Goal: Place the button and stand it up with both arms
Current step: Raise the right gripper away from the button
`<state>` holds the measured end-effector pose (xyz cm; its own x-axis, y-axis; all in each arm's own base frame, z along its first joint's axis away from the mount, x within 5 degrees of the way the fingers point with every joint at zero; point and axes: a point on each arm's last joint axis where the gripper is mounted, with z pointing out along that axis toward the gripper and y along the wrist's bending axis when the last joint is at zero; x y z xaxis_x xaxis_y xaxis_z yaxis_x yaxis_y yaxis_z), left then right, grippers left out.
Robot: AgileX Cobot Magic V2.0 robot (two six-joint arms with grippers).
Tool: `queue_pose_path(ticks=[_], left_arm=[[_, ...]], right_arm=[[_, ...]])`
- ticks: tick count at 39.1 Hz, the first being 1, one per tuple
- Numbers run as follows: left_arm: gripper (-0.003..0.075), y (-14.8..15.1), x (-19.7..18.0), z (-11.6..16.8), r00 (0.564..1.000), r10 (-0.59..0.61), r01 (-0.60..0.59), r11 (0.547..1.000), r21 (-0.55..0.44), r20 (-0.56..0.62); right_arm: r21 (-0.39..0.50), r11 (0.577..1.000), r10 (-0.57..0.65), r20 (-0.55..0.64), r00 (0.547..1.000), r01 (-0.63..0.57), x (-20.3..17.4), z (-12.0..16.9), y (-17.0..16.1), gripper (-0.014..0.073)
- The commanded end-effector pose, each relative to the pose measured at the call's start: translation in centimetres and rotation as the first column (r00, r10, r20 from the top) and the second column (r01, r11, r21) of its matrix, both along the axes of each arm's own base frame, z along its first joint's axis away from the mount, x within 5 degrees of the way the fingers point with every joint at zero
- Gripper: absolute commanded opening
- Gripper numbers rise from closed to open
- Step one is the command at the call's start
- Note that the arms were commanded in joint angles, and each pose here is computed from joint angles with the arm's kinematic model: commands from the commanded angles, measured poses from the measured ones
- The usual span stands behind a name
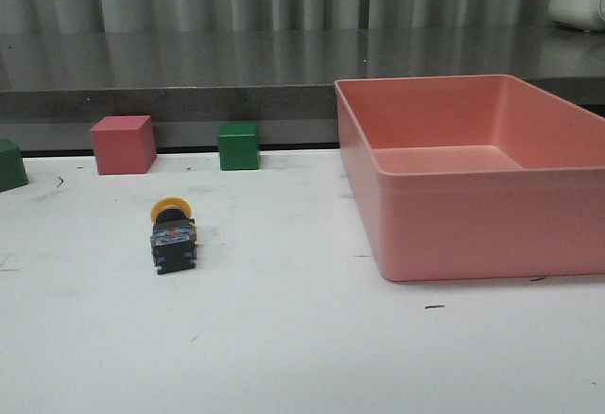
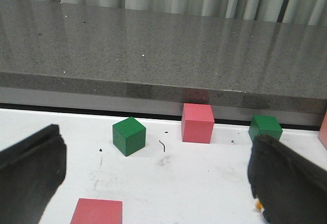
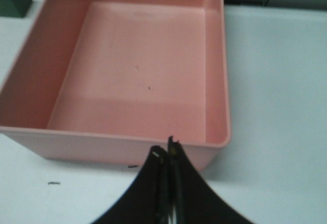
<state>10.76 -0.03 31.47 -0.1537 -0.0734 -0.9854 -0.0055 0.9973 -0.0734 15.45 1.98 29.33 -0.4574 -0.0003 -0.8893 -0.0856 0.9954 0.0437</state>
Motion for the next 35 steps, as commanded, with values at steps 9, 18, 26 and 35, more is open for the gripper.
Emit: queue_pose_path(ticks=[9,18,26,35], left_arm=[[0.0691,0.1,0.1,1.9,0.994,0.009,-0.009,1.000,-0.002,0.110],[0.0691,0.1,0.1,1.9,0.994,0.009,-0.009,1.000,-0.002,0.112],[0.0691,0.1,0.5,2.1,0.992,0.013,-0.007,0.999,-0.049,0.122],[0.0691,-0.8,3.5,2.8,0.998,-0.054,0.053,0.997,-0.056,-0.020]], right_arm=[[0.008,1.000,0.023,0.362,0.932,-0.027,-4.8,1.6,-0.6,-0.0062],[0.016,0.999,0.021,0.426,0.904,-0.031,-6.0,1.9,-0.8,-0.0062],[0.016,0.999,0.021,0.426,0.904,-0.031,-6.0,1.9,-0.8,-0.0062],[0.016,0.999,0.021,0.426,0.904,-0.031,-6.0,1.9,-0.8,-0.0062]])
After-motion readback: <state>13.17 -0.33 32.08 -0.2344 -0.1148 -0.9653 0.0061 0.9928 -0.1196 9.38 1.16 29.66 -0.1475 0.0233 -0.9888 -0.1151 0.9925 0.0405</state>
